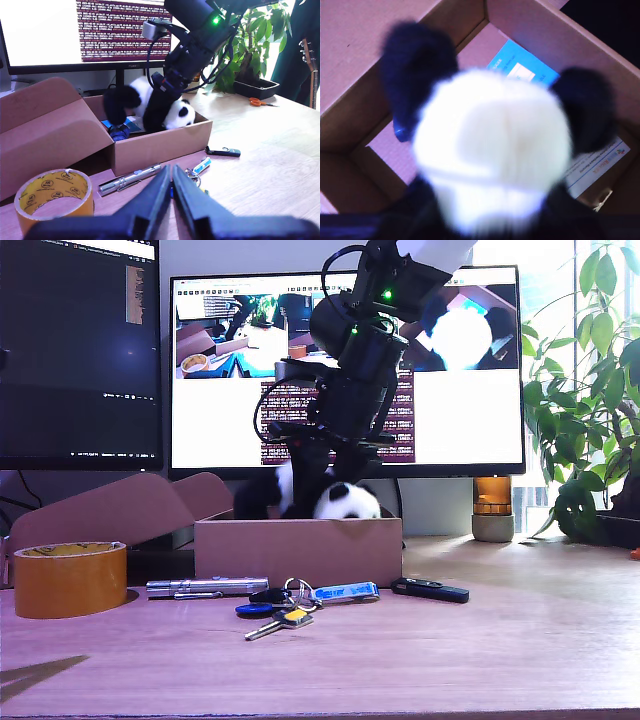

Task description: Pick up the panda toy and place it inside the cardboard box

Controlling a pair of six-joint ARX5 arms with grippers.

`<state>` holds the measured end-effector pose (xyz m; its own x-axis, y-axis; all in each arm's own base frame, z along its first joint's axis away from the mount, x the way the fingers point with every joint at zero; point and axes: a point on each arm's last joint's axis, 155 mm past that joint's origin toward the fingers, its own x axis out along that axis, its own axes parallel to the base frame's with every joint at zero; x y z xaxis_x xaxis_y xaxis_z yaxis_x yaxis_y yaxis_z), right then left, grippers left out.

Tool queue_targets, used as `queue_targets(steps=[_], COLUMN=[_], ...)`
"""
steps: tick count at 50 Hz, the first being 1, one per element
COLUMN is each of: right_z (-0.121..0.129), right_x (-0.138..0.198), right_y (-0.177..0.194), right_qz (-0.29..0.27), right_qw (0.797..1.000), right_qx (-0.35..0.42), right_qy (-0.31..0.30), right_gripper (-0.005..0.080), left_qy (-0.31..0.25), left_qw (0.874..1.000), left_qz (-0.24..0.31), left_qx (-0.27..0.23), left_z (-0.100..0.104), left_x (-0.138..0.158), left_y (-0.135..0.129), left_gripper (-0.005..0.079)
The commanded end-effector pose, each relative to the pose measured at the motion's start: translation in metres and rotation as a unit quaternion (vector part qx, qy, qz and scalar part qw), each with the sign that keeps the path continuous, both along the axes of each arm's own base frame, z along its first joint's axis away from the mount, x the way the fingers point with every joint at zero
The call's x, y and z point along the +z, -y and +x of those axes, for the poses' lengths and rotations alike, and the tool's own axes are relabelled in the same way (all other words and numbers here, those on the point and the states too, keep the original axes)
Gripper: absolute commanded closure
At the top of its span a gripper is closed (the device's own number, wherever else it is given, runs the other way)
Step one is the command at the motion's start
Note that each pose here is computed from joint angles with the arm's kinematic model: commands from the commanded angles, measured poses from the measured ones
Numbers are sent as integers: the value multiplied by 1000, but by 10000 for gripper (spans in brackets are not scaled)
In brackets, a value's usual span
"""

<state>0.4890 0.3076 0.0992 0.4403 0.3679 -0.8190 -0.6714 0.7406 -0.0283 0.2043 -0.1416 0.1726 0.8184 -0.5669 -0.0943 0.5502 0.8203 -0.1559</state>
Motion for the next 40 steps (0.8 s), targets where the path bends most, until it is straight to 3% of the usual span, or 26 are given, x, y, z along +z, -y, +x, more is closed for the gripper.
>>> queue_targets(steps=[1,12,19,40], right_z=[3,8,8,1], right_x=[15,19,19,15], right_y=[-4,-7,-6,-2], right_qz=[10,17,16,7], right_qw=[1000,999,999,1000], right_qx=[3,3,2,2], right_qy=[18,29,30,14], right_gripper=[381,375,295,297], left_qy=[-4,-4,-4,-5], left_qw=[1000,1000,1000,1000], left_qz=[3,3,3,4], left_qx=[-1,-1,-1,-1], left_z=[1,1,1,1], left_x=[-6,-6,-7,-7], left_y=[1,1,1,1], left_gripper=[762,762,762,762])
